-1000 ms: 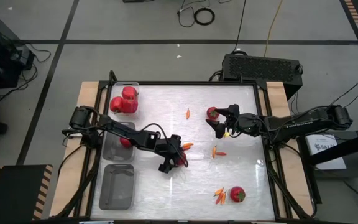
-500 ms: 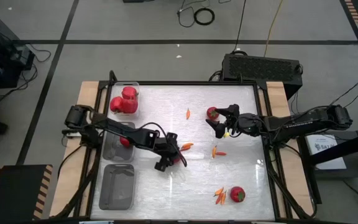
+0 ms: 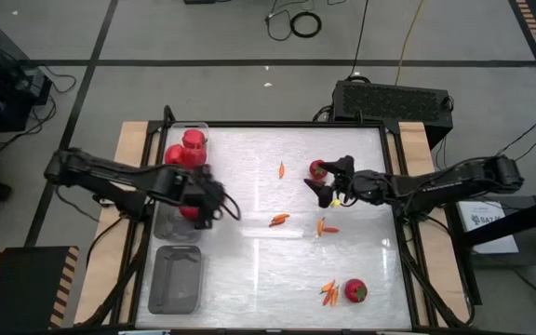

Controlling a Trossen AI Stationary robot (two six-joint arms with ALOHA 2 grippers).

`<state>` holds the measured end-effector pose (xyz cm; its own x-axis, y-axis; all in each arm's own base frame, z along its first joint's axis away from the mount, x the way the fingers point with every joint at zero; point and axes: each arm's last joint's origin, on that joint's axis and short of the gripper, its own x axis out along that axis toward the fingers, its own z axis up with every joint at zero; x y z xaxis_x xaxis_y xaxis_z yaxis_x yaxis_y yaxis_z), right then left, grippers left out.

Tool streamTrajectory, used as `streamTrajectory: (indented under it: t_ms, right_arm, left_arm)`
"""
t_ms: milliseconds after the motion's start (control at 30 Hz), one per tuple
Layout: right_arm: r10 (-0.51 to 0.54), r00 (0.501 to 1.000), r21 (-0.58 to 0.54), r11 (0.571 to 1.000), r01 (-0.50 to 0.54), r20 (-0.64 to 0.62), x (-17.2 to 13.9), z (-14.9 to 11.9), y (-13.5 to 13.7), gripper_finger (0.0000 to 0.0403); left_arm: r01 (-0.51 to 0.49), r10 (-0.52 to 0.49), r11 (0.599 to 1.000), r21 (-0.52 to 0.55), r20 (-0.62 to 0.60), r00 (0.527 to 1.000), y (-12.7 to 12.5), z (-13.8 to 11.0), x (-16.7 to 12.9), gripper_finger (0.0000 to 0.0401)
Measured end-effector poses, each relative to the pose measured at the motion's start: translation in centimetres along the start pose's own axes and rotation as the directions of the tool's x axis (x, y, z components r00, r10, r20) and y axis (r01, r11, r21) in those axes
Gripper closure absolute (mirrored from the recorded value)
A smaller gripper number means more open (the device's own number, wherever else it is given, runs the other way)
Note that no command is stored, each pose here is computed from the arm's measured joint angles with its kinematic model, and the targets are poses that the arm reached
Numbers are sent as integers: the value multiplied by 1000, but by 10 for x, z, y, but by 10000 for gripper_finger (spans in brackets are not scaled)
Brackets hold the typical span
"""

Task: Sort produce into baskets
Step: Put the center tomato into the top black transparent bin

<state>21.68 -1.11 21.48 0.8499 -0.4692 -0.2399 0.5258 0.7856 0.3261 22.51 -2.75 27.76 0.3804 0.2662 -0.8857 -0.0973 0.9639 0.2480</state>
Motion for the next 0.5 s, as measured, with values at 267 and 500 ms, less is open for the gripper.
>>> streamTrajectory:
  t_ms: [267, 500]
  right_arm:
    - [29, 998, 100, 994, -34, 53, 10, -1, 5, 9]
    - [9, 999, 167, 986, -16, 40, 15, -7, 5, 9]
  left_arm:
    - [-124, 48, 955, -270, -273, 961, 10, -35, -14, 91]
    - [-60, -55, 946, -319, -342, 938, 4, -40, -15, 89]
